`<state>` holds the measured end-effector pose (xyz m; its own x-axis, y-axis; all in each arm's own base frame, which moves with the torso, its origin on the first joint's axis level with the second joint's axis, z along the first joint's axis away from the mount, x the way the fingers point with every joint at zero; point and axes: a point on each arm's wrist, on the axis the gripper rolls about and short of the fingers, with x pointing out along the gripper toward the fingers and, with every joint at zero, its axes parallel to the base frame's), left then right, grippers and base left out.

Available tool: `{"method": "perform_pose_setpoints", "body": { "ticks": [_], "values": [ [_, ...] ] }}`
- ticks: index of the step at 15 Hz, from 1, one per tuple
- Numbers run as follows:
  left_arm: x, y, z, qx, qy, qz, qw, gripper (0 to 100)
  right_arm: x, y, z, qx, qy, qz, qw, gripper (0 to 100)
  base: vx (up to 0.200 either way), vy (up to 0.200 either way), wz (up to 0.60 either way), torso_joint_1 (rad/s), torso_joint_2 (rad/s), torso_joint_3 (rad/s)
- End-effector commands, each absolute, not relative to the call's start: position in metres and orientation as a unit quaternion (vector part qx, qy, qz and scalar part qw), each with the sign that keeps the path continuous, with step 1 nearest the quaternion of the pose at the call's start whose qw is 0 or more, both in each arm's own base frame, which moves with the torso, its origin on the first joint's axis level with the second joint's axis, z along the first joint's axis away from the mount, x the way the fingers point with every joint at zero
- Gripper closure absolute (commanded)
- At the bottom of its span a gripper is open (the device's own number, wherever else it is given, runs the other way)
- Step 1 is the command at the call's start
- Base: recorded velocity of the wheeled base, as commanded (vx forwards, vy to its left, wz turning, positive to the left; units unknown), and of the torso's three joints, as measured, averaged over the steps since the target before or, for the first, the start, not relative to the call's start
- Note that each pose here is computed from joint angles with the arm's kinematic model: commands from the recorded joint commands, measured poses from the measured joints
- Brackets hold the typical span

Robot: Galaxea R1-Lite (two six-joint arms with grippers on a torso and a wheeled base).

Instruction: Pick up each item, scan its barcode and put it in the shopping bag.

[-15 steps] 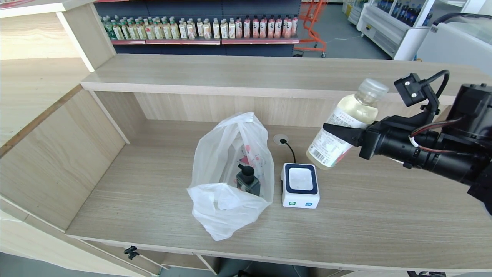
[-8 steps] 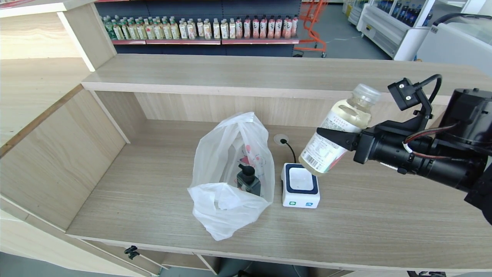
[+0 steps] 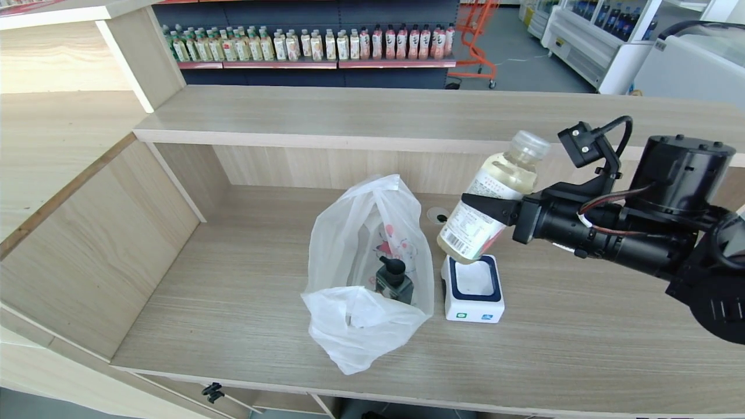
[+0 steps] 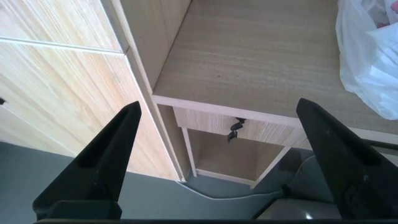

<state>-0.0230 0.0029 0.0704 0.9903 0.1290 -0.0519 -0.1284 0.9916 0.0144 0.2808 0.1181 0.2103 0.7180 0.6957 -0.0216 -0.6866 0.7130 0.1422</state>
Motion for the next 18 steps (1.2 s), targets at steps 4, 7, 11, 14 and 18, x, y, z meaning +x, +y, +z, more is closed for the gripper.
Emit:
{"method": "perform_pose_setpoints", "body": {
  "ticks": [4,7,11,14,18],
  "values": [
    [-0.023,0.003,0.07,0.006,0.026,0.064,0.998,0,0.322,0.136,0.177,0.061,0.077,0.347,0.933,100,0.0,0.0,0.0,0.0,0.0,0.0],
    [-0.023,0.003,0.07,0.006,0.026,0.064,0.998,0,0.34,0.145,0.158,0.058,0.067,0.345,0.934,100,0.0,0.0,0.0,0.0,0.0,0.0],
    [-0.023,0.003,0.07,0.006,0.026,0.064,0.998,0,0.35,0.157,0.136,0.049,0.062,0.357,0.931,100,0.0,0.0,0.0,0.0,0.0,0.0],
    [-0.023,0.003,0.07,0.006,0.026,0.064,0.998,0,0.36,0.171,0.125,0.049,0.049,0.368,0.927,100,0.0,0.0,0.0,0.0,0.0,0.0],
    [-0.023,0.003,0.07,0.006,0.026,0.064,0.998,0,0.379,0.188,0.108,0.011,0.026,0.379,0.925,100,0.0,0.0,0.0,0.0,0.0,0.0]
  ]
}}
